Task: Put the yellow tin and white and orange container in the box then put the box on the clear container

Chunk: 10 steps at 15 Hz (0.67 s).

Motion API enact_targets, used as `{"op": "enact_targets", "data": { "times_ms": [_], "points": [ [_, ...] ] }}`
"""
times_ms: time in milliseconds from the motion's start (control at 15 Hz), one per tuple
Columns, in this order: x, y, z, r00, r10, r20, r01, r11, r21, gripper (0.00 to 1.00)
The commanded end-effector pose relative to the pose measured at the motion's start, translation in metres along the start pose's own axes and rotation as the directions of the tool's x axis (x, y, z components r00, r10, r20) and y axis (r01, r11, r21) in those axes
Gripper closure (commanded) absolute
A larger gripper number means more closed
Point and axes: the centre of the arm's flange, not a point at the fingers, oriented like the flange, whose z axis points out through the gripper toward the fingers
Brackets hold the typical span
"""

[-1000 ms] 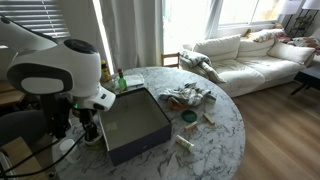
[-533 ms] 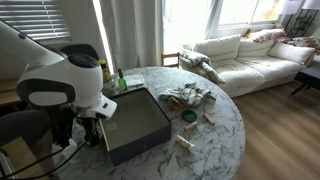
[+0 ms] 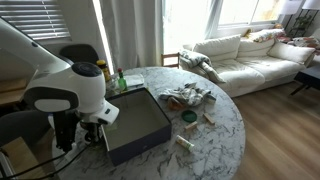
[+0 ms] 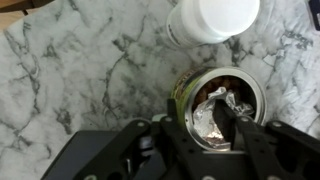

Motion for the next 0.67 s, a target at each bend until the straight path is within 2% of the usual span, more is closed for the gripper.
{"op": "enact_targets", "data": {
  "times_ms": [0, 133, 267, 333, 467, 600],
  "points": [
    [-0.0024, 0.0017, 0.0150, 1.000, 0.007, -0.002, -0.007, 1.000, 0.020, 0.56],
    [-0.0027, 0.0021, 0.0177, 1.000, 0.012, 0.001, -0.012, 1.000, 0.021, 0.56],
    [-0.0035, 0.0029, 0.0194, 1.000, 0.015, 0.006, -0.015, 0.999, 0.028, 0.80],
    [-0.0037, 0.0035, 0.0199, 1.000, 0.016, 0.007, -0.016, 0.999, 0.030, 0.83],
    [-0.0035, 0.0057, 0.0182, 1.000, 0.022, 0.007, -0.022, 0.999, 0.031, 1.00],
    [-0.0024, 0.0065, 0.0138, 1.000, 0.028, 0.000, -0.028, 0.999, 0.031, 1.00]
  ]
}}
